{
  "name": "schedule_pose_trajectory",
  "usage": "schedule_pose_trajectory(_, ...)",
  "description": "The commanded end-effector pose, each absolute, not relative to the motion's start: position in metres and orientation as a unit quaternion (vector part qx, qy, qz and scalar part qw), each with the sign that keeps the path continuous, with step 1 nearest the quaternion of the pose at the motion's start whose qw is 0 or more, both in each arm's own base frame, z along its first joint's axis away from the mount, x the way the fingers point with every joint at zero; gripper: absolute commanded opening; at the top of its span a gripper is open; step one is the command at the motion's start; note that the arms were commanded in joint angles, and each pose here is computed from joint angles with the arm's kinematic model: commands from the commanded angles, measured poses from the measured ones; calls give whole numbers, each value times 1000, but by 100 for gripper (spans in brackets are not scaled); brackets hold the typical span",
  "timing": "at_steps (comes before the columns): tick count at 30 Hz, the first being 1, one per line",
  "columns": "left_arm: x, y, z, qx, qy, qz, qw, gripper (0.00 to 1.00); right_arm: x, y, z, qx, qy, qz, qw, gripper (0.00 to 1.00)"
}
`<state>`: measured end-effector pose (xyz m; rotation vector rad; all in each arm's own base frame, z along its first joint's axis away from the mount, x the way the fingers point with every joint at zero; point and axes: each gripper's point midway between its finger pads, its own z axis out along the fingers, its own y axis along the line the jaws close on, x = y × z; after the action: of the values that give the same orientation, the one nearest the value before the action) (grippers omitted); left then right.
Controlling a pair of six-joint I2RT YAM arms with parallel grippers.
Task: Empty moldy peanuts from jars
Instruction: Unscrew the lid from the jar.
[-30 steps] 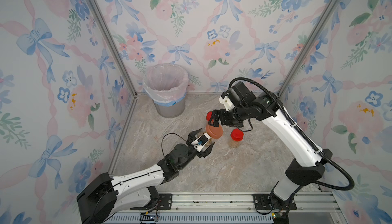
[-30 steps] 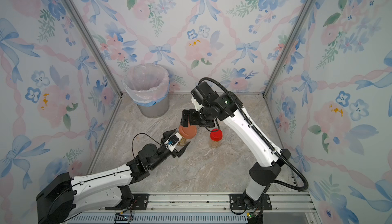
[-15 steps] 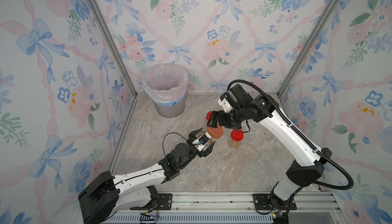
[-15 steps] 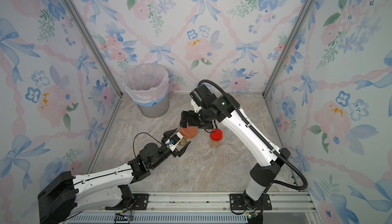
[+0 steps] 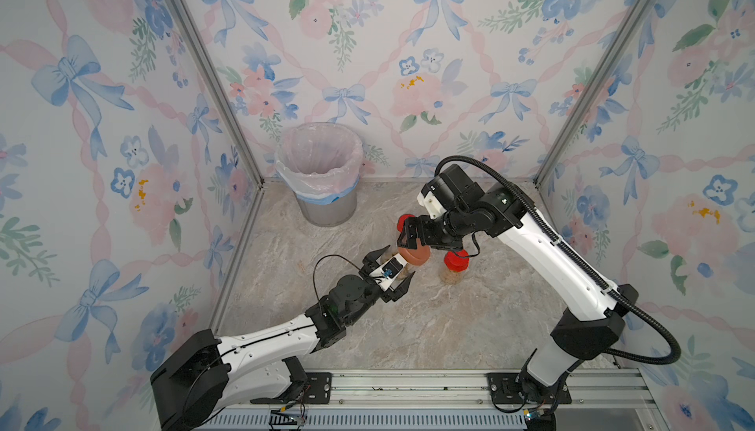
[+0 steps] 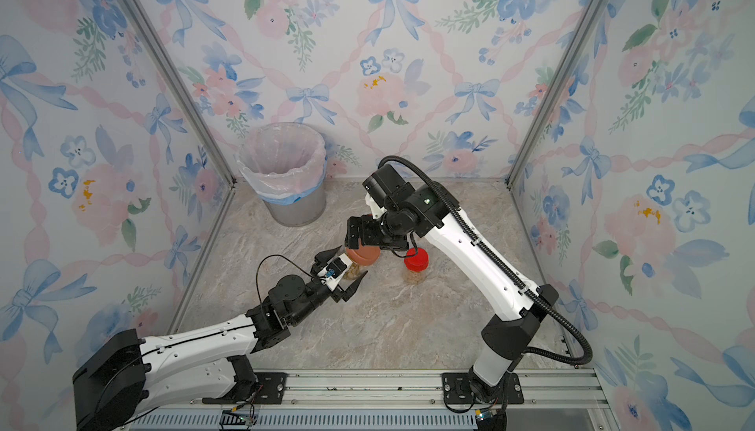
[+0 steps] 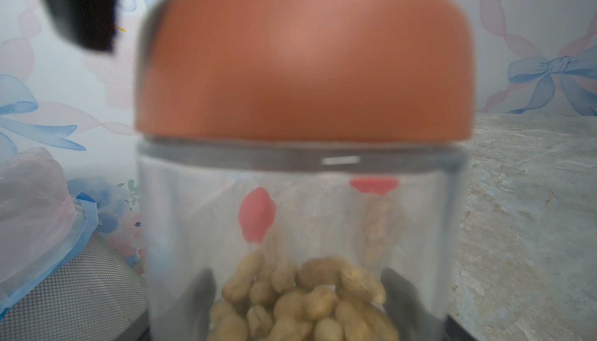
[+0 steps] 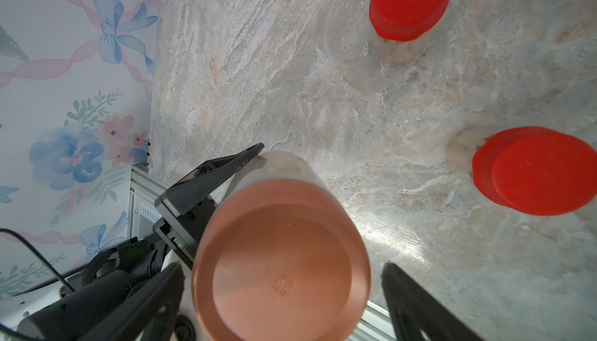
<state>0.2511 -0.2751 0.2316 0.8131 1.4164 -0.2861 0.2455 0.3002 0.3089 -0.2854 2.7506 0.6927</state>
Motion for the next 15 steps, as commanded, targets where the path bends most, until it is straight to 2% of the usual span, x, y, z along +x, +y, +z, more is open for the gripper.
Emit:
schedule_pose_trajectory(1,252,-274,284,323,586,-145,729,23,238,301,308,-109,954,241,141,96)
schedule_pose_trajectory(8,251,-272,286,321,584,-144,731,23,237,301,306,-117,955,236,138,88)
schedule_pose_trajectory(11,247,-271,291,313,581,-162,734,22,234,306,303,-151,948,243,138,82)
schedule_pose_trajectory(15,237,-269,304,310,564,-194,740,22,224,315,298,-225,932,257,121,79)
